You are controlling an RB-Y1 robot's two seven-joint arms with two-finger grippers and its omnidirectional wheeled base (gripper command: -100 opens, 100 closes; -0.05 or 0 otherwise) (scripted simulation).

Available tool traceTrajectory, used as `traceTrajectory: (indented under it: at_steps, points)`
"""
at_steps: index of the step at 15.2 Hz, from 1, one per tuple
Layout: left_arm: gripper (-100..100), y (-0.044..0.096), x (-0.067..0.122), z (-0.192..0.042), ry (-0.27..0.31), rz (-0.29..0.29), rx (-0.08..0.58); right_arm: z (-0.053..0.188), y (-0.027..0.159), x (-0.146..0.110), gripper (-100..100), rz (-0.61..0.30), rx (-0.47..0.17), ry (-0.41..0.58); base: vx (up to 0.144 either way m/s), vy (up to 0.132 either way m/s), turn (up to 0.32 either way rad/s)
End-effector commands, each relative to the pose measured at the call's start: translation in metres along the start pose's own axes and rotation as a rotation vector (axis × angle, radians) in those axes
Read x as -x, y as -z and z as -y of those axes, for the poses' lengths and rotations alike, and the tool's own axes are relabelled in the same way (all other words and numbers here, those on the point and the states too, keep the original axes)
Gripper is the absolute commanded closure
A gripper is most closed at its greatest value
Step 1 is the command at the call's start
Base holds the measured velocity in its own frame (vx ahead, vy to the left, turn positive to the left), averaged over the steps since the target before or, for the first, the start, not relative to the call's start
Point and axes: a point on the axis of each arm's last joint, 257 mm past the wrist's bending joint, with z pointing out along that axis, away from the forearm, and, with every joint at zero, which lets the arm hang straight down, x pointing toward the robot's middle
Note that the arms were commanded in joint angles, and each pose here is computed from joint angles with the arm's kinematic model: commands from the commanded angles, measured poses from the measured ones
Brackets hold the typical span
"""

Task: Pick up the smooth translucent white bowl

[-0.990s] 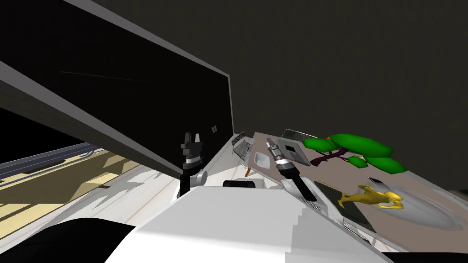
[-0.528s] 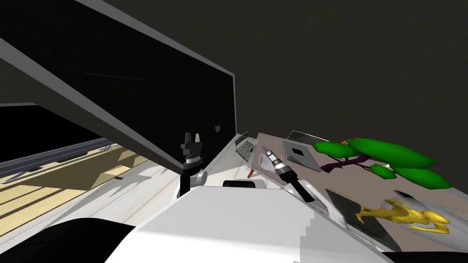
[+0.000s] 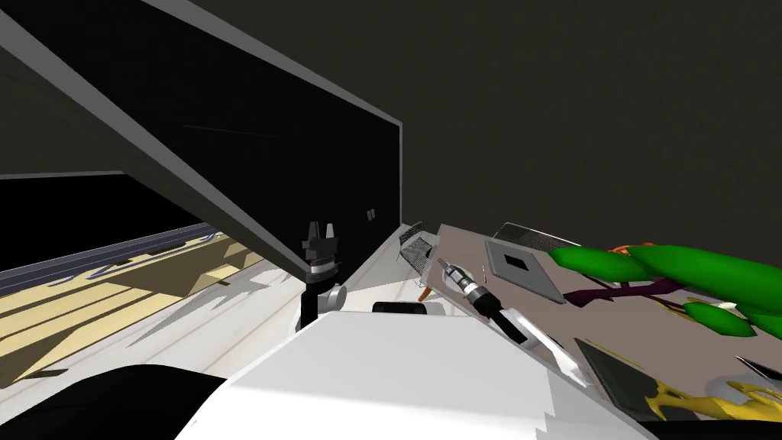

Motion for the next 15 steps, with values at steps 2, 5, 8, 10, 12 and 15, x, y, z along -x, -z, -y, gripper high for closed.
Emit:
traceTrajectory:
  at_steps: [2, 5, 8, 10, 12, 15]
  points:
    - [0, 0.000, 0.000, 0.000, 0.000, 0.000, 0.000, 0.041, 0.014, -0.026, -100, -0.099, -0.084, 0.105, 0.040, 0.073, 0.134]
    - [0, 0.000, 0.000, 0.000, 0.000, 0.000, 0.000, 0.066, 0.025, -0.039, -100, -0.157, -0.129, 0.167, 0.038, 0.069, 0.120]
    - [0, 0.000, 0.000, 0.000, 0.000, 0.000, 0.000, 0.109, 0.050, -0.061, -100, -0.265, -0.206, 0.286, 0.035, 0.074, 0.141]
    - [0, 0.000, 0.000, 0.000, 0.000, 0.000, 0.000, 0.113, 0.051, -0.062, -100, -0.268, -0.213, 0.286, 0.033, 0.058, 0.069]
    - [0, 0.000, 0.000, 0.000, 0.000, 0.000, 0.000, 0.136, 0.067, -0.070, -100, -0.324, -0.253, 0.345, 0.028, 0.052, 0.104]
    - [0, 0.000, 0.000, 0.000, 0.000, 0.000, 0.000, 0.158, 0.083, -0.077, -100, -0.379, -0.290, 0.403, 0.031, 0.066, 0.096]
